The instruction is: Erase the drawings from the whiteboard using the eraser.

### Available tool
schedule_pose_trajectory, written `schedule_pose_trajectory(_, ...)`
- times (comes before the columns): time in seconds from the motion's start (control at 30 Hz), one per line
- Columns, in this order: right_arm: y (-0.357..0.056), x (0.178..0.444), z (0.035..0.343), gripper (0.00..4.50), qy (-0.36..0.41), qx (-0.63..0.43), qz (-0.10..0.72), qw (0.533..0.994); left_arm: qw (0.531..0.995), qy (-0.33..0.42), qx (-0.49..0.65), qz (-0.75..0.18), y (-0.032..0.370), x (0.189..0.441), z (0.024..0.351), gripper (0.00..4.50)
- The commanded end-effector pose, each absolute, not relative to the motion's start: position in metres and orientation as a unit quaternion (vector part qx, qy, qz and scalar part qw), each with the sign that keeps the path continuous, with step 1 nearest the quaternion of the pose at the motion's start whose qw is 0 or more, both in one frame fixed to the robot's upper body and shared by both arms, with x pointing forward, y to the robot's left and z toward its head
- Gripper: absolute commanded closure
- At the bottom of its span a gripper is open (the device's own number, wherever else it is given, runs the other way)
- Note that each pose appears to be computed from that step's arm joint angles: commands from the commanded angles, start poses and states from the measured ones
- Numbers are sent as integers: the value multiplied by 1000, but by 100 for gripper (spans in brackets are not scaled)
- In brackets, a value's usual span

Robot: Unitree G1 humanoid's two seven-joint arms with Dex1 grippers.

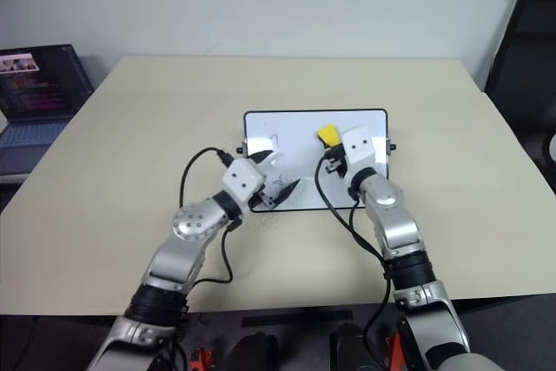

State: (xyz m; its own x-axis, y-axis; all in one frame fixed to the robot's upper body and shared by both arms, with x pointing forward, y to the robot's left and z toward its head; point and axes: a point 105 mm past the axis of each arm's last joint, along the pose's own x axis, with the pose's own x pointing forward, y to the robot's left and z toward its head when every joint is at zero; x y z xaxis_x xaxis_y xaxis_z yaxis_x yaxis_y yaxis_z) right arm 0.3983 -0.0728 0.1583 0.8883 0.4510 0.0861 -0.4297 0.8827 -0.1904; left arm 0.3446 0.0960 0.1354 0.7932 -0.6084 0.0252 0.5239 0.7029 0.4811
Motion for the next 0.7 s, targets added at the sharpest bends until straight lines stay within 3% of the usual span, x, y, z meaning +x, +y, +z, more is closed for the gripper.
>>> schedule_pose_trajectory(0.03,-66,397,185,328,-116,-76,238,961,927,-118,236,-268,106,334,152,0)
schedule_pose_trajectory(0.37,-12,389,184,328,-126,-71,327,934,951,-97,228,-186,127,322,139,0)
schedule_pose_trajectory(0.7,5,419,157,328,-65,-122,313,940,951,-93,234,-180,132,320,139,0)
